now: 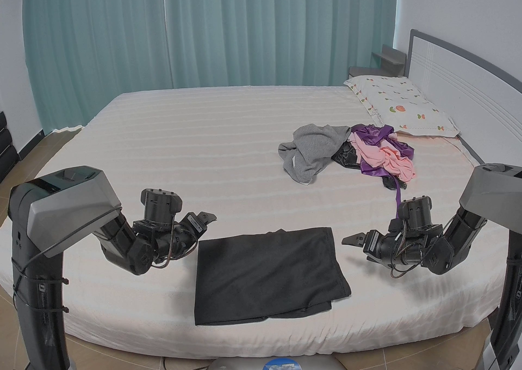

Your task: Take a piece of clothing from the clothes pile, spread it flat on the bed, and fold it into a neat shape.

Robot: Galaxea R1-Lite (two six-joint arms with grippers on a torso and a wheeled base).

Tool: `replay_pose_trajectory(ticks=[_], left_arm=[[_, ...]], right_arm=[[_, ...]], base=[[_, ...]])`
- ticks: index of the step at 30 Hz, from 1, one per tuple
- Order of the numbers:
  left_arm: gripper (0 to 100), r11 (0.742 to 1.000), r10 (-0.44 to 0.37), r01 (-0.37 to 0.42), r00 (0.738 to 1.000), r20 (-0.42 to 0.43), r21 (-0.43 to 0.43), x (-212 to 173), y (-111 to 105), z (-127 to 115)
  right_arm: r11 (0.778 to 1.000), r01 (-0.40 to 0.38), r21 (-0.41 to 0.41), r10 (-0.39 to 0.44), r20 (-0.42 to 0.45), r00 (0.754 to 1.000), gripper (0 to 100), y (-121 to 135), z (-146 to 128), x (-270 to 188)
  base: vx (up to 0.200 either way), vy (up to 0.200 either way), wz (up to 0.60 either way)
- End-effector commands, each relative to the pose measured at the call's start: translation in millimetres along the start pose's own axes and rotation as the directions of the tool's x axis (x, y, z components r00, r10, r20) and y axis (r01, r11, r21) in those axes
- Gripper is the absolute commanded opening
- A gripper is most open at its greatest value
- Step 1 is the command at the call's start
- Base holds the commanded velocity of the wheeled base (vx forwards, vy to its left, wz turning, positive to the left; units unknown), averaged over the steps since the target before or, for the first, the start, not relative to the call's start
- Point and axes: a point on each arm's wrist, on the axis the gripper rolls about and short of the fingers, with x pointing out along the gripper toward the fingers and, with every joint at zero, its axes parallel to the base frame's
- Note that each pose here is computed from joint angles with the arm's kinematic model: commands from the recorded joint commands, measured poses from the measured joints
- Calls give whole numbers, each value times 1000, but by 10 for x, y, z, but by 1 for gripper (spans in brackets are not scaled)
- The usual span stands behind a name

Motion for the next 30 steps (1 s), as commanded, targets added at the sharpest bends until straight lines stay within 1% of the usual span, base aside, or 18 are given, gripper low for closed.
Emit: replay_pose_trajectory(ticks=[1,4,6,7,9,14,15,18,22,24,27,30], left_arm=[[100,998,48,-48,999,17,37,276,57,-89],[100,993,86,-89,995,47,81,349,107,-129],[100,992,89,-93,995,48,90,363,111,-153],[100,987,101,-106,994,49,121,394,131,-200],[100,985,111,-117,992,55,130,411,148,-209],[100,985,102,-110,993,67,130,459,122,-196],[0,985,102,-110,993,65,132,468,122,-203],[0,986,95,-104,993,71,130,477,103,-198],[0,986,97,-106,992,76,126,470,109,-193],[0,987,100,-112,990,102,119,468,106,-185],[0,990,103,-117,982,156,81,465,91,-162],[0,994,97,-104,981,168,36,450,72,-148]], right_arm=[[1000,-6,-2,6,-9,1000,100,-2,-20,33],[1000,-4,-4,4,-12,1000,100,-8,-29,49],[1000,-6,-6,6,-12,1000,100,2,-33,53],[1000,-10,-7,10,-10,1000,100,11,-23,71],[1000,-10,-7,10,-10,1000,100,11,-22,75],[1000,-12,-8,12,-9,1000,100,20,-19,79],[1000,-13,-9,13,-7,1000,100,22,-16,80],[1000,-19,-13,19,-6,1000,100,42,-10,101],[999,-36,-13,36,15,999,100,104,67,156],[999,-47,-22,48,28,998,100,169,126,200],[998,-49,-33,50,15,999,100,260,161,310],[998,-56,-37,56,-1,998,100,330,198,441]], base=[[0,0,0],[0,0,0],[0,0,0],[0,0,0],[0,0,0],[0,0,0],[0,0,0],[0,0,0],[0,0,0],[0,0,0],[0,0,0],[0,0,0]])
